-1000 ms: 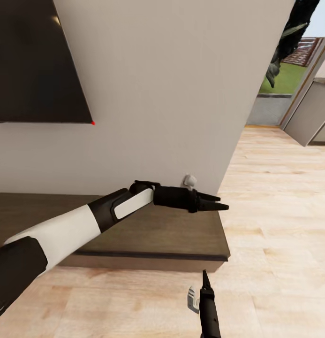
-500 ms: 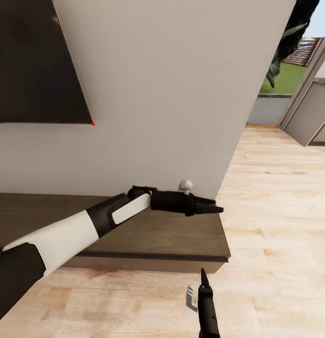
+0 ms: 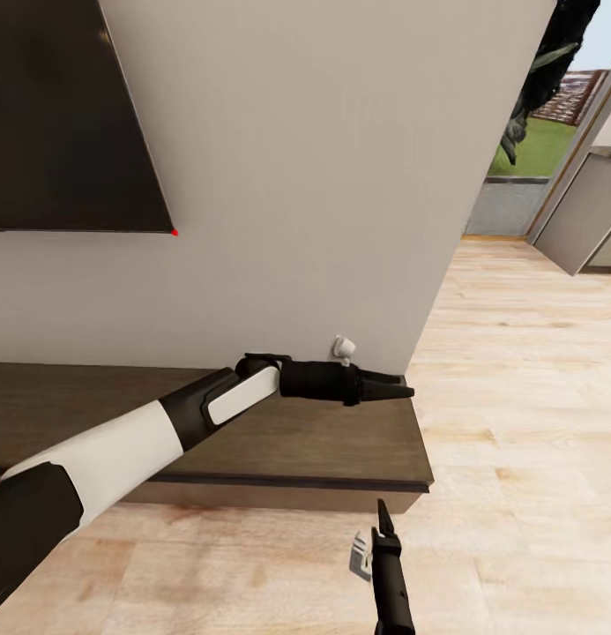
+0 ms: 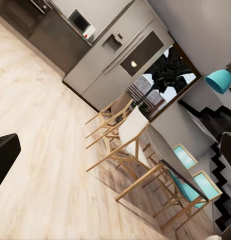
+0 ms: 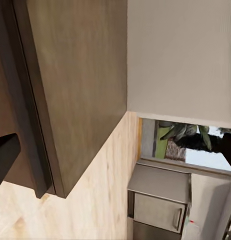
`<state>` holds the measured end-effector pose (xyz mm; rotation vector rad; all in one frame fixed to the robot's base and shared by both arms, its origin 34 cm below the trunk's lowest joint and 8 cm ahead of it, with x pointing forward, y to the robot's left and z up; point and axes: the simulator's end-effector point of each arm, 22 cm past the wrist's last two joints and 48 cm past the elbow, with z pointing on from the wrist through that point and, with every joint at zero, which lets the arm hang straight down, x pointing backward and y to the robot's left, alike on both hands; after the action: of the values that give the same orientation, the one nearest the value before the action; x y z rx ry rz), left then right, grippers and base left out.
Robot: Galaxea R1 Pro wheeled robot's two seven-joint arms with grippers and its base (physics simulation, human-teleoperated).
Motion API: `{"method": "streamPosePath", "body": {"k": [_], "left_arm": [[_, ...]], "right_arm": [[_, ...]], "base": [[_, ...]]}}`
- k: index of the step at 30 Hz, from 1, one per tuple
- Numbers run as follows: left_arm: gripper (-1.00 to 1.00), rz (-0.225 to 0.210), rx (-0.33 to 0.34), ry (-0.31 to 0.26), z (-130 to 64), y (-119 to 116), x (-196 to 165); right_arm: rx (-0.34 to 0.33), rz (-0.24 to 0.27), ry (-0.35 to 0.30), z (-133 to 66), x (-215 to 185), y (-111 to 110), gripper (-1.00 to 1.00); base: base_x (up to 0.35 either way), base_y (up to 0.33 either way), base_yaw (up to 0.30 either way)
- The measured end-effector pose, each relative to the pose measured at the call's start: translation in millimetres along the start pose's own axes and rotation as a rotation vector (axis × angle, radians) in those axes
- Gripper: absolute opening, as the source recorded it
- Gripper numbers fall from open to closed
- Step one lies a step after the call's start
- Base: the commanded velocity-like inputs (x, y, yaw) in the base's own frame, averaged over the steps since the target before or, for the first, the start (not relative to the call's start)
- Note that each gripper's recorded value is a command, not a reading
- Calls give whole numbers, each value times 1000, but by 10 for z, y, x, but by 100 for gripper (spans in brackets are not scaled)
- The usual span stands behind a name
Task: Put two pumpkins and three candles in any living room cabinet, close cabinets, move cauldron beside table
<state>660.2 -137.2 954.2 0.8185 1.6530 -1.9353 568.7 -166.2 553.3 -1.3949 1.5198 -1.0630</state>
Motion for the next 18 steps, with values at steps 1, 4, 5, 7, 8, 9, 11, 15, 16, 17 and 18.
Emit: {"method": "streamPosePath", "body": {"k": [1, 4, 5, 7, 8, 9, 11, 15, 16, 17, 18], "left_arm": [[100, 0, 1, 0, 1, -2, 1], [100, -1, 1, -1, -3, -4, 2], [100, -1, 1, -1, -5, 9, 15], [100, 0, 3, -1, -7, 25, 41], [100, 0, 4, -1, -7, 33, 54], [100, 0, 5, -1, -7, 41, 66], [100, 5, 6, -4, -8, 59, 85], [100, 13, 7, -10, -12, 101, 127], [100, 13, 8, -11, -12, 112, 139], [100, 14, 8, -11, -14, 123, 152], [100, 14, 8, -11, -15, 134, 166]], "right_arm": [[6, 5, -3, 0, -4, -12, 100], [22, 9, -5, -1, -12, -50, 100], [28, 10, -5, 4, -13, -45, 100], [32, 10, -6, 12, -17, -21, 100], [32, 11, -6, 17, -19, -4, 100], [32, 11, -6, 21, -21, 13, 100], [33, 12, -6, 30, -23, 45, 100], [38, 14, -6, 46, -34, 102, 100], [45, 14, -6, 49, -37, 103, 100], [54, 14, -6, 51, -38, 102, 100], [64, 13, -5, 52, -36, 100, 100]], "base": [[0, 0, 0], [0, 0, 0], [0, 0, 0], [0, 0, 0], [0, 0, 0], [0, 0, 0], [0, 0, 0], [0, 0, 0], [0, 0, 0], [0, 0, 0], [0, 0, 0]]}}
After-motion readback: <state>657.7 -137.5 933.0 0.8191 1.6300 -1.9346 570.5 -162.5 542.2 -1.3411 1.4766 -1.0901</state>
